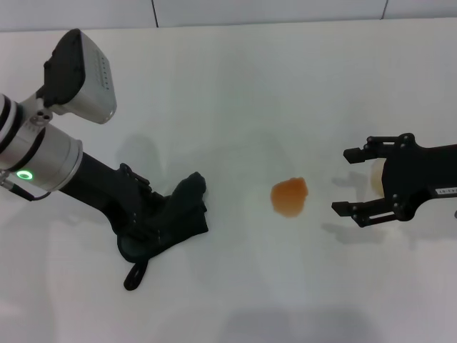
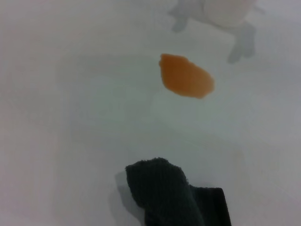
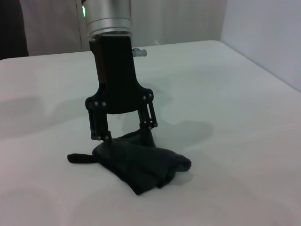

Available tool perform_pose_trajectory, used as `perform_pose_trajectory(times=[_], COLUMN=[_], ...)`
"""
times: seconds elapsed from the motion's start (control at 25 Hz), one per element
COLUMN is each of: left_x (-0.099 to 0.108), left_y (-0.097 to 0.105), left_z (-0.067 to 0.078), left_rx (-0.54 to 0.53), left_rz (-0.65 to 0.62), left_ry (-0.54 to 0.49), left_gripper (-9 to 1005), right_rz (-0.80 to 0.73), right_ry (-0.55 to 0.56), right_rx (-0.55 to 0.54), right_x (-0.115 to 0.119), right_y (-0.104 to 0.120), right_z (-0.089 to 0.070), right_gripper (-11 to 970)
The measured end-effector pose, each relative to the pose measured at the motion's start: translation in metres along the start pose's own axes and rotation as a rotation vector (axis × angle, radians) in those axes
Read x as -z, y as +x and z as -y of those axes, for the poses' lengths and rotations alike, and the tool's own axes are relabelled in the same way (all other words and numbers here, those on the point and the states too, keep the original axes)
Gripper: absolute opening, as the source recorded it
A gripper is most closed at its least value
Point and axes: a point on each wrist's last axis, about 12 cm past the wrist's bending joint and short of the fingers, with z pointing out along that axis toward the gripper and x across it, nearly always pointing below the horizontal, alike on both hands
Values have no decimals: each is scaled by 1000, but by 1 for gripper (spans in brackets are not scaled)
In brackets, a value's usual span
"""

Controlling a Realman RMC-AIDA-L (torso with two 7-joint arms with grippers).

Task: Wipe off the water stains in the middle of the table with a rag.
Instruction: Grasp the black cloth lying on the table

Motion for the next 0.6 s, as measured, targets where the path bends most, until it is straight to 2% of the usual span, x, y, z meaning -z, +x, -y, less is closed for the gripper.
perform_pose_trajectory(times=[0.12, 0.6], left_x=[-1, -8], left_y=[1, 2], left_z=[0, -1], left_rx=[-2, -13], left_rz=[-1, -21], left_ry=[3, -9], left_gripper=[672, 560], right_rz=[0, -2], right_ry=[4, 6], right_rx=[-2, -11], right_x=[0, -1], right_y=[1, 3], right_z=[1, 1], right_gripper=[855, 855])
